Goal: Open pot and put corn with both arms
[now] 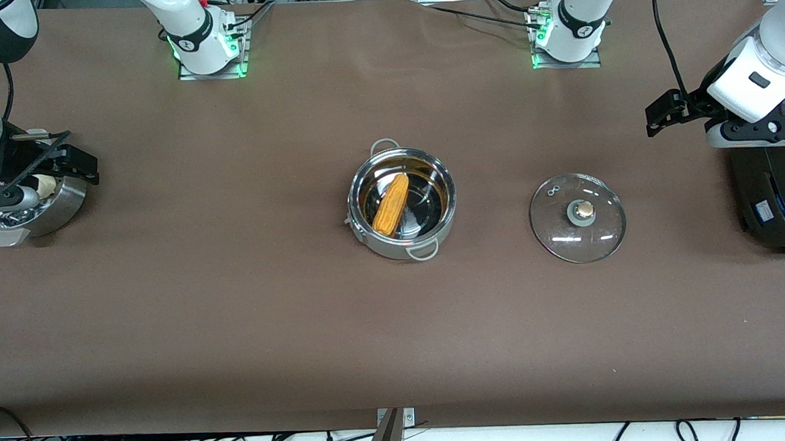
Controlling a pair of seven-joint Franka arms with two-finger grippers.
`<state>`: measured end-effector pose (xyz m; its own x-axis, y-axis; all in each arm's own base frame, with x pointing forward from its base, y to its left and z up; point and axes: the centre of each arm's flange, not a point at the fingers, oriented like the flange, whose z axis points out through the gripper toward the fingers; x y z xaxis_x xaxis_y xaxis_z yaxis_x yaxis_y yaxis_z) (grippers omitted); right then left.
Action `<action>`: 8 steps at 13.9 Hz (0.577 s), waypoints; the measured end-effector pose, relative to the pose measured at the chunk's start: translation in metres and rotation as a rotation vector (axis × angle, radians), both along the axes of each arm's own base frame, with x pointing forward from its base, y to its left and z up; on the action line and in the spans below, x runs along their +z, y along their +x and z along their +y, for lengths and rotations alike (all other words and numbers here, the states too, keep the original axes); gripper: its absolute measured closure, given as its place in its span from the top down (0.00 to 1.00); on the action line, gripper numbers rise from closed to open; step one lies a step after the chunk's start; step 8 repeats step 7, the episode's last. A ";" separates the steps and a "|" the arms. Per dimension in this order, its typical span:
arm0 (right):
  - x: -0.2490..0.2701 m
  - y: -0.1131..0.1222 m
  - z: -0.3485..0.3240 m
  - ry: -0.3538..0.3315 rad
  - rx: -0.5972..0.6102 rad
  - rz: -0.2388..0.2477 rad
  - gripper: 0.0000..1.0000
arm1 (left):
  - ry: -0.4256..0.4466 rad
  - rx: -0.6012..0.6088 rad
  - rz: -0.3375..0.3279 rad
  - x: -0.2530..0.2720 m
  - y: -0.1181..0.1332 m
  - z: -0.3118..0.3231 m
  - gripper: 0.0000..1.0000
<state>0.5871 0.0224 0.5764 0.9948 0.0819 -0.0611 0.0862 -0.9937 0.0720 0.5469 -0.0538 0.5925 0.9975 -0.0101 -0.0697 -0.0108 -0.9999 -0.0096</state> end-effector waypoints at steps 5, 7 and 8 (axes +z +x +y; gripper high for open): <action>0.000 0.000 0.000 0.000 0.000 0.000 1.00 | 0.000 -0.003 0.001 0.000 0.000 -0.002 1.00; 0.000 0.000 0.000 0.000 0.000 0.000 1.00 | 0.000 -0.002 0.001 0.000 0.000 -0.001 1.00; 0.000 0.000 0.000 0.000 0.000 0.000 1.00 | 0.000 -0.002 0.001 0.000 0.000 -0.001 1.00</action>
